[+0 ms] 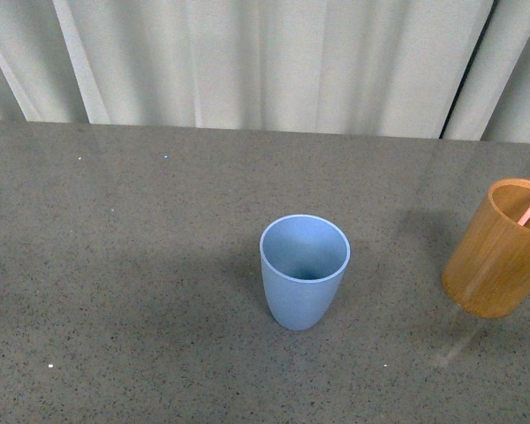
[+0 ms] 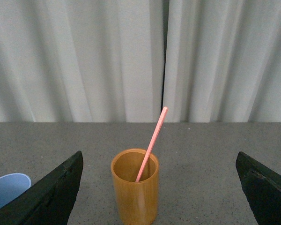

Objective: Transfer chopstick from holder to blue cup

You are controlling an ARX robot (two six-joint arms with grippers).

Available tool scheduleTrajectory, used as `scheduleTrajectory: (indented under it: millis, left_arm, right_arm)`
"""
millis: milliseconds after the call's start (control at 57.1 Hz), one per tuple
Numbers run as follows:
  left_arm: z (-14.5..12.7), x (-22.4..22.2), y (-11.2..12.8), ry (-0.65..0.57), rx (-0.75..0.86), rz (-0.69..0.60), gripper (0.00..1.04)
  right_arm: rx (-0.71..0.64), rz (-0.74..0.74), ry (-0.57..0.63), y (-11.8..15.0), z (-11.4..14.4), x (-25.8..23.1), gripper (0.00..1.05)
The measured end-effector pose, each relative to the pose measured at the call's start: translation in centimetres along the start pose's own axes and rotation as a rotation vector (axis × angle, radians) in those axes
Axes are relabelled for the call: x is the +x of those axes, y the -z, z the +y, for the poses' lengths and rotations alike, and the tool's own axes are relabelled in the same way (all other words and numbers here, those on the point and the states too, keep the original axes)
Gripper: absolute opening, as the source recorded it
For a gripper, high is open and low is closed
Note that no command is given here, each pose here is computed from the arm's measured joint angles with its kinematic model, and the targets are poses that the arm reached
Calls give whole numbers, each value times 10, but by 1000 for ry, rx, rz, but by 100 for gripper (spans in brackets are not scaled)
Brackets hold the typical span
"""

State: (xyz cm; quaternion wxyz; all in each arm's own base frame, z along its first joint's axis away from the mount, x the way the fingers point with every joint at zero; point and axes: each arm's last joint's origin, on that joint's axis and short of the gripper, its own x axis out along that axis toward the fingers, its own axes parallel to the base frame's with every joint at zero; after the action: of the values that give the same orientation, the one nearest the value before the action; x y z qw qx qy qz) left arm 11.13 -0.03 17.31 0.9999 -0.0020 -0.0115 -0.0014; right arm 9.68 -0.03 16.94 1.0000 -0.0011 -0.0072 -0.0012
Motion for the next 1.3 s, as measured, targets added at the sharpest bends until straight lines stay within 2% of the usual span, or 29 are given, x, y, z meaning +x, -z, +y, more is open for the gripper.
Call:
scheduleTrajectory:
  millis: [228, 298, 525, 630, 753, 858, 875, 911, 981, 1103, 1296]
  left_arm:
    - [0, -4, 0, 0, 0, 1, 4]
    - [0, -10, 5, 0, 0, 36, 4]
    - [0, -15, 3, 0, 0, 8, 4]
    - [0, -15, 3, 0, 0, 7, 29]
    - [0, -15, 3, 0, 0, 7, 52]
    - [0, -15, 3, -1, 0, 7, 70]
    - [0, -15, 3, -1, 0, 7, 72]
    - [0, -15, 3, 0, 0, 7, 83]
    - [0, -15, 3, 0, 0, 7, 98]
    - [0, -15, 3, 0, 0, 7, 98]
    - [0, -15, 3, 0, 0, 7, 98]
  right_arm:
    - [0, 0, 0, 0, 0, 0, 95]
    - [0, 0, 0, 0, 0, 0, 95]
    - [0, 0, 0, 0, 0, 0, 95]
    - [0, 0, 0, 0, 0, 0, 95]
    - [0, 0, 0, 0, 0, 0, 95]
    - [-7, 197, 84, 3, 0, 5, 95]
    - [-13, 220, 83, 3, 0, 9, 95]
    - [-26, 247, 51, 5, 2, 19, 95]
    - [-56, 230, 1, 3, 5, 44, 95]
    - [-90, 194, -19, 8, 6, 84, 95]
    - [-111, 245, 33, 44, 2, 128, 95]
